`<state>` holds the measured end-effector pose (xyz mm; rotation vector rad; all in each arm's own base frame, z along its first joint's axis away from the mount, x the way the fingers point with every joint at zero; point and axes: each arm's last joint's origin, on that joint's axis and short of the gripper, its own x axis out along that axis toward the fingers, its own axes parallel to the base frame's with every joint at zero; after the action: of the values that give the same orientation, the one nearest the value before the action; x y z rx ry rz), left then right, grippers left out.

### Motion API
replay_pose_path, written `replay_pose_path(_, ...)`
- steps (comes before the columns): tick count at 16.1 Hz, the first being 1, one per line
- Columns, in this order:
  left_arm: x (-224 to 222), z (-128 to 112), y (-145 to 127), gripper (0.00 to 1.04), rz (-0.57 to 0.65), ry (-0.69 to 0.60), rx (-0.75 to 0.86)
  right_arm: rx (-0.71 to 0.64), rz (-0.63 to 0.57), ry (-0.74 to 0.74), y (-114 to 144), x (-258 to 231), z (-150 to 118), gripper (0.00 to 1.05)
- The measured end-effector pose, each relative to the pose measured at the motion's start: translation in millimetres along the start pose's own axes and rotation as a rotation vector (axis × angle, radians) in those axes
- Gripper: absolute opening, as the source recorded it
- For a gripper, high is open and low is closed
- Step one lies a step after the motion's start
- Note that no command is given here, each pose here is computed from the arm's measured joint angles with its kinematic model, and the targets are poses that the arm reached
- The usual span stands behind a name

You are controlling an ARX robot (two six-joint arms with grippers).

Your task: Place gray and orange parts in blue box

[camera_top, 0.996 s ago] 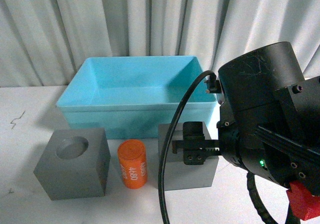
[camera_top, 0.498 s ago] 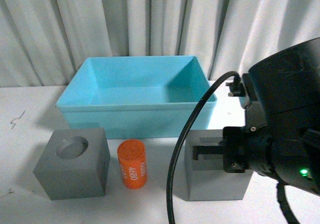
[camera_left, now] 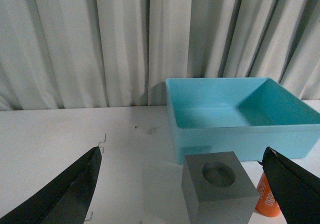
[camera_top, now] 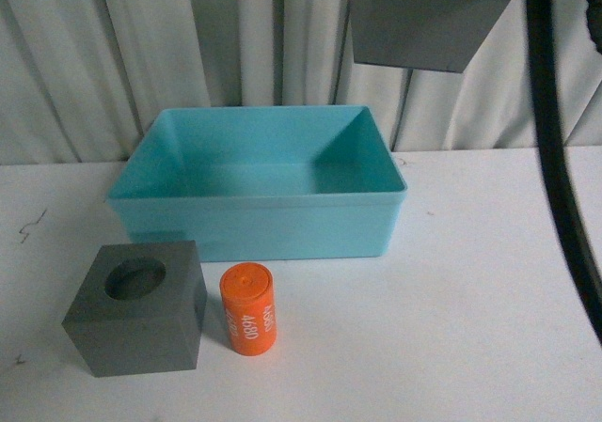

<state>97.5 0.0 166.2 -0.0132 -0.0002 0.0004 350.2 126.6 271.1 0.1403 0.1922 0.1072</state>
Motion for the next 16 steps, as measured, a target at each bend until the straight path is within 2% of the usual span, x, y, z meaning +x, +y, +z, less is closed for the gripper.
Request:
replay_pose_path(2,0,0,0,0.98,0.0,0.0,0.0,-0.055,-0.023,0.053,-5,53,-15,0.18)
replay_pose_path(4,0,0,0,0.98,0.0,0.0,0.0,-0.065,-0.022,0.058,-1,80,-17,0.18)
replay_pose_path(8,0,0,0,0.98,0.0,0.0,0.0,-0.058,-0.014,0.061,7,111,-22,0.18)
replay_pose_path(16,0,0,0,0.98,0.0,0.0,0.0,-0.001,-0.011,0.185,35,143,-79,0.18)
